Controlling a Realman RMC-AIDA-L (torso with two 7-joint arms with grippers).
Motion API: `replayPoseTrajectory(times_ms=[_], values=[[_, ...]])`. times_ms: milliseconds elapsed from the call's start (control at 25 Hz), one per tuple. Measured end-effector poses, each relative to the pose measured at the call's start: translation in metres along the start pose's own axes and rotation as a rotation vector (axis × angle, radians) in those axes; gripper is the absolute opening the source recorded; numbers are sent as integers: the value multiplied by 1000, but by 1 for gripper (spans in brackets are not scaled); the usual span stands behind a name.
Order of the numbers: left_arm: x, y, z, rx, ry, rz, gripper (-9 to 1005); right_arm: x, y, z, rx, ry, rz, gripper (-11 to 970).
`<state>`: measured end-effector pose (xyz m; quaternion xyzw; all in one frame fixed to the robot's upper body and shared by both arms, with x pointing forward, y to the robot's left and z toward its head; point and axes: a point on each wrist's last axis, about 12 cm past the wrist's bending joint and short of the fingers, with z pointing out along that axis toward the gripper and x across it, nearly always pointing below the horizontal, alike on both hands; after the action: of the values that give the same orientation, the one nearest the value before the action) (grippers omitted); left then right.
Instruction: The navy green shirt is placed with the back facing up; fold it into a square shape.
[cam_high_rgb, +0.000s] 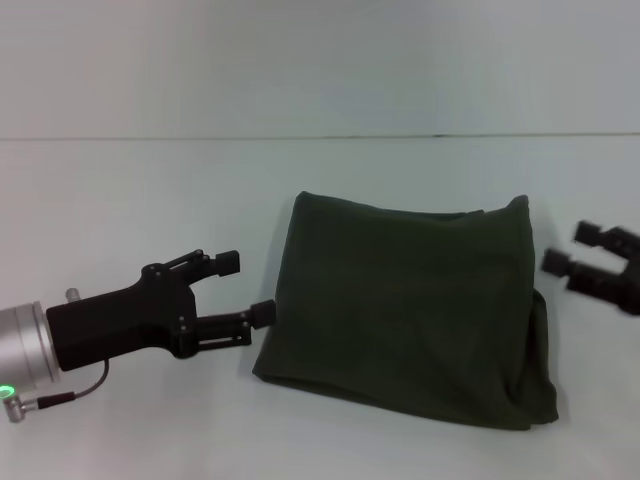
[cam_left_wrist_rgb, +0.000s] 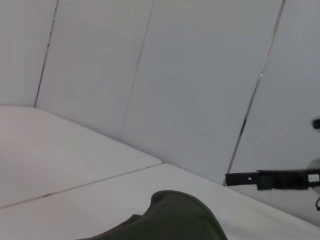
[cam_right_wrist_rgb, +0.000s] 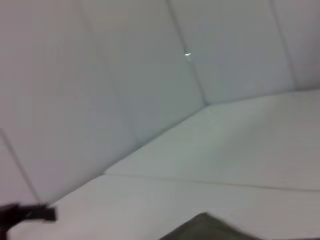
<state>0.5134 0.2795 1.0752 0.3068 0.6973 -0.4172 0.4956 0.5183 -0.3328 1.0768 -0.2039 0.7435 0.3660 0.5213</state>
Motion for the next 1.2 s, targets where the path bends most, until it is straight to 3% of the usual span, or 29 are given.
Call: replayPoseTrajectory(times_ms=[200, 320, 560, 760, 1040, 1200], values=[[-4, 2, 0, -7, -18, -42, 945, 15, 12, 7, -91, 83, 16, 911], [-5, 2, 0, -10, -29, -52, 945, 22, 17, -2, -120, 83, 18, 912], [-6, 4, 1, -23, -34, -81, 946, 38, 26, -10, -113, 43, -99, 911], [-12, 10, 1, -41, -36, -144, 946, 41, 29, 19, -118, -3, -239, 909], [-10, 11, -1, -55, -69, -185, 945, 35, 16, 66, -9, 28, -257, 905], [-9, 11, -2, -54, -72, -201, 945, 40, 9, 74, 58, 80, -251, 907]])
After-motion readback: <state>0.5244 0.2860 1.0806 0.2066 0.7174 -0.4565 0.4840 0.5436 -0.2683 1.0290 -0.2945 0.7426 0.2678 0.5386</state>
